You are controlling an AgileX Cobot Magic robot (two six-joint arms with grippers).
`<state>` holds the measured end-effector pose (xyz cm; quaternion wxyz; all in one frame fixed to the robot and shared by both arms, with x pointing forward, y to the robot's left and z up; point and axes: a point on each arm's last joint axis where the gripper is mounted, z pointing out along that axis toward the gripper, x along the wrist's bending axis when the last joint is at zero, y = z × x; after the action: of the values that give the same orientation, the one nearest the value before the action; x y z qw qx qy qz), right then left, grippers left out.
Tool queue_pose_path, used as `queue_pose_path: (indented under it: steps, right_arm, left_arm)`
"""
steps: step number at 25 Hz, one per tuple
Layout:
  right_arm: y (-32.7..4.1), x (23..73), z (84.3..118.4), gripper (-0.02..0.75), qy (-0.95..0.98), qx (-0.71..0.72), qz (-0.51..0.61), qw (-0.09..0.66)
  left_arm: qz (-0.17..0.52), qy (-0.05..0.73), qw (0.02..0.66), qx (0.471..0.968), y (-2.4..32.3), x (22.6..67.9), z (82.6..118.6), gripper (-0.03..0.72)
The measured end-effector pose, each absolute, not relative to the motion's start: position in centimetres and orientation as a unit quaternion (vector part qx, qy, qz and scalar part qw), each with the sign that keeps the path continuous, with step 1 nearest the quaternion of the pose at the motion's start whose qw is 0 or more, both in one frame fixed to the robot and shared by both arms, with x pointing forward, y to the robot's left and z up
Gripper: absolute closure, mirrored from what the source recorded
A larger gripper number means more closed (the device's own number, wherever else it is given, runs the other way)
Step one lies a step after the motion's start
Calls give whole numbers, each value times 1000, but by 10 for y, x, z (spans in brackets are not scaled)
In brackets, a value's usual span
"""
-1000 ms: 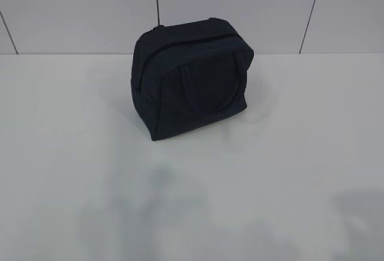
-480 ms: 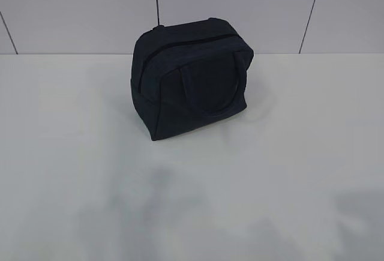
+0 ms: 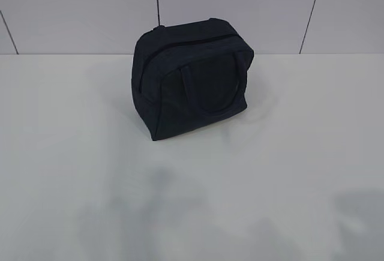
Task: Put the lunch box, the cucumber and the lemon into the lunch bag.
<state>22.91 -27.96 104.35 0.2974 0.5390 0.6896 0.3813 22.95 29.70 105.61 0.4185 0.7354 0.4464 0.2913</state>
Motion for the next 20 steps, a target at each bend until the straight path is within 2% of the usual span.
queue_pose_path:
  steps: [13,20]
  right_arm:
    - [-280,225,1044,196,700,517,397,291]
    - [-281,224,1044,196,717,493,407,278]
  left_arm:
    - [331,518,388,687,295,230,1056,260]
    - [335,526,384,681,295,230,1056,281]
